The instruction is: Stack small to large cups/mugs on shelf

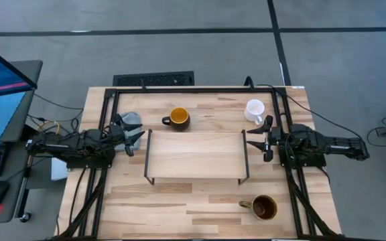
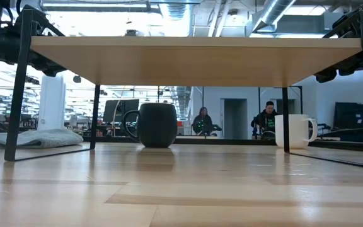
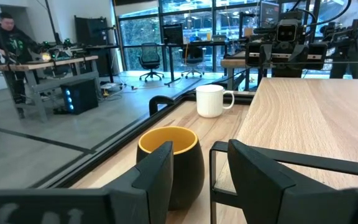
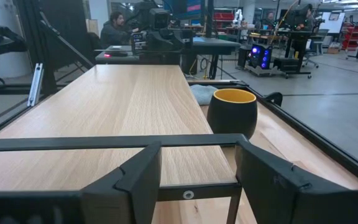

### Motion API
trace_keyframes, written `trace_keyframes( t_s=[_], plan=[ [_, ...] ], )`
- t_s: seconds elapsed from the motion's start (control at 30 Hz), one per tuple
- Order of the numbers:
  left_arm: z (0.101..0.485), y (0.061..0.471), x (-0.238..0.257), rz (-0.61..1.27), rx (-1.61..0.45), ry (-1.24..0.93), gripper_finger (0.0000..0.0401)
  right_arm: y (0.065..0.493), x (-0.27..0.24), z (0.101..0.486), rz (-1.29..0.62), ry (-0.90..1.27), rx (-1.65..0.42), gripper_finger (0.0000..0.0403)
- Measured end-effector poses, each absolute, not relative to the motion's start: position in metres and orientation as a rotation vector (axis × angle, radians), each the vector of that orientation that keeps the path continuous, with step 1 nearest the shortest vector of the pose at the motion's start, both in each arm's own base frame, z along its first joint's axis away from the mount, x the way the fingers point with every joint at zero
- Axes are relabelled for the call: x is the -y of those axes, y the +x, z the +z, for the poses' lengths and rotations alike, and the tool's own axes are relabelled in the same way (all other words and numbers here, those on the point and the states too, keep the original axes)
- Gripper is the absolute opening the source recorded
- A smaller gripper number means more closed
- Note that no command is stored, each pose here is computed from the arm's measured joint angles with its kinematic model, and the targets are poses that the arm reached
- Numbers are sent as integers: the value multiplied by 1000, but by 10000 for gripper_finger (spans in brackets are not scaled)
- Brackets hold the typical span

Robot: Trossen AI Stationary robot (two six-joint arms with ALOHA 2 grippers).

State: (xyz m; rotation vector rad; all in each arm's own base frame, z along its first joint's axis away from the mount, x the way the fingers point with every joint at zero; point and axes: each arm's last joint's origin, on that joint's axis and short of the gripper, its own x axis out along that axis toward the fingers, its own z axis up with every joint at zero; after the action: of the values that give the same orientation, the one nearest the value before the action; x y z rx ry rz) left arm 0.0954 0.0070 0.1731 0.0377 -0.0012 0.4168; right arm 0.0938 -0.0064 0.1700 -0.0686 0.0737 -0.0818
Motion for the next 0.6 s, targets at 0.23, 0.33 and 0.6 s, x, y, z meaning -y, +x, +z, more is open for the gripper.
trace_keyframes(
  t_s=[0.23,0.33,0.6],
  plan=[
    [173,95,-7,417,2,37,146,94,6,171,-83,-67,-66,228],
    [173,95,-7,417,2,38,146,94,7,174,-92,-16,-21,228],
    [173,95,-7,417,2,38,146,93,7,189,-96,-7,128,228]
  ],
)
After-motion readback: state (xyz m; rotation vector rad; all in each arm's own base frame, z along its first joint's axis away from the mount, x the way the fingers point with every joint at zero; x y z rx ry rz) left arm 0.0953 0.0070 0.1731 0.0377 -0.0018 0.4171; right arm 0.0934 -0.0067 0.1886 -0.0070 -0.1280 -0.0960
